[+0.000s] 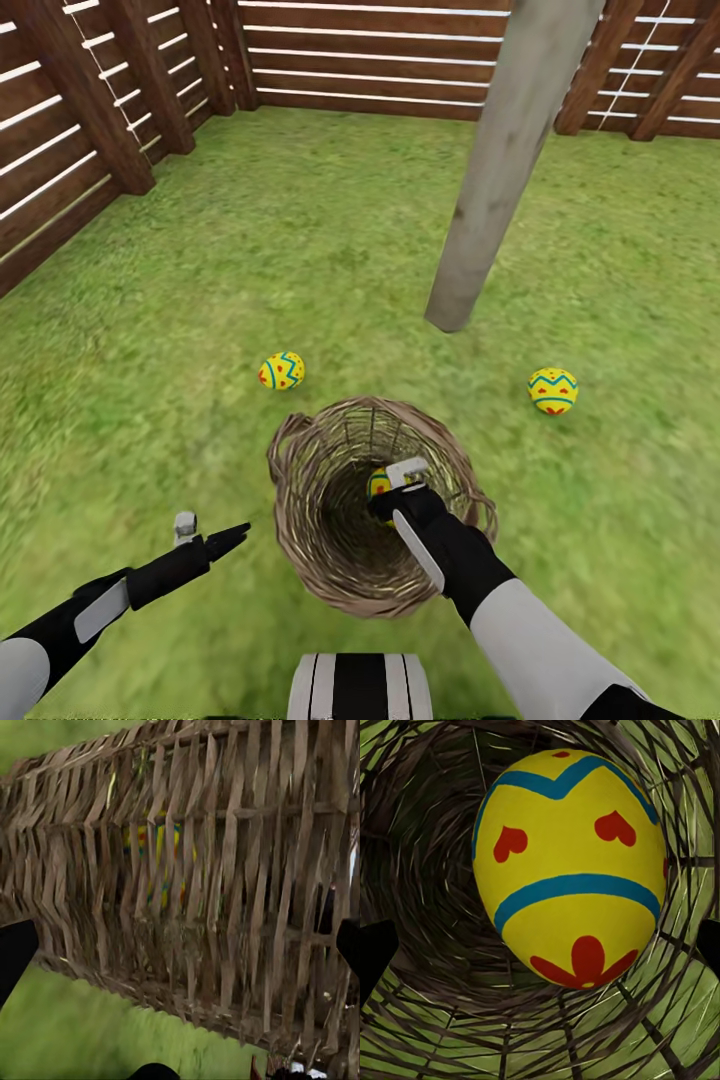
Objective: Take the three Easter eggs out of the wicker basket on the lawn in the garden, then place them on the lawn next to a single tree (choose any tree) so that all three eggs are next to the same tree and none are left in the basket.
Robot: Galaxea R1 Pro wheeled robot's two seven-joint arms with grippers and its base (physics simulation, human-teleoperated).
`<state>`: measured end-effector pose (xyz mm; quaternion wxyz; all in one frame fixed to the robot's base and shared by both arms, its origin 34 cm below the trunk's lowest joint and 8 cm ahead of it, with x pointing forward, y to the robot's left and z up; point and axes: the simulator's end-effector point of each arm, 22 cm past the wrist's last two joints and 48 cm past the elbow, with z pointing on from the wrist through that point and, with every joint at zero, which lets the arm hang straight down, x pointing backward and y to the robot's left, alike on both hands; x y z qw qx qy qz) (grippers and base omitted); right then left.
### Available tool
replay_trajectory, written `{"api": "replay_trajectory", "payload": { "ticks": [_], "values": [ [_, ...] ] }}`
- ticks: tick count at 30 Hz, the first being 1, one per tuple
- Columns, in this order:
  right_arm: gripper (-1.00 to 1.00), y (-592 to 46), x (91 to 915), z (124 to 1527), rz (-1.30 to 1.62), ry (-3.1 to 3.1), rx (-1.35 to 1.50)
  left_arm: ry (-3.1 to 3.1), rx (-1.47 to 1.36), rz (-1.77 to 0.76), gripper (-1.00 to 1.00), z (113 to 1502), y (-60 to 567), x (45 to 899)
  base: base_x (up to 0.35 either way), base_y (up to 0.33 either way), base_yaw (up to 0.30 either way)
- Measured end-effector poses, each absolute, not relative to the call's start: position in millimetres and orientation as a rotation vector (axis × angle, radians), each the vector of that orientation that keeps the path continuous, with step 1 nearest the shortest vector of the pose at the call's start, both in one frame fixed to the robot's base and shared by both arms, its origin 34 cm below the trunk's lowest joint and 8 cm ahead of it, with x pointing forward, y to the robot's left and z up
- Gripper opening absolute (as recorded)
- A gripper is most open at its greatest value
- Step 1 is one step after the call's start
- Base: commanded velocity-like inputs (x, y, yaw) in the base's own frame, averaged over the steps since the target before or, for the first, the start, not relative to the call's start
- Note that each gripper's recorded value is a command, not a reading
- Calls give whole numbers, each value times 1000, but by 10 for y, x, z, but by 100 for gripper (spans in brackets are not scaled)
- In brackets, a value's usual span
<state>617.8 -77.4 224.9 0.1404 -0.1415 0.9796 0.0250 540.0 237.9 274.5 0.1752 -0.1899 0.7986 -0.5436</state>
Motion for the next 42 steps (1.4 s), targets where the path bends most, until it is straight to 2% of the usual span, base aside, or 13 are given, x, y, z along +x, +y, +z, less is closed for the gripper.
{"api": "replay_trajectory", "payload": {
  "ticks": [42],
  "values": [
    [100,-810,6078,1885,48,2835,-410,2273,-555,-1545,100,2383,2378,5272,11,-7,0]
  ]
}}
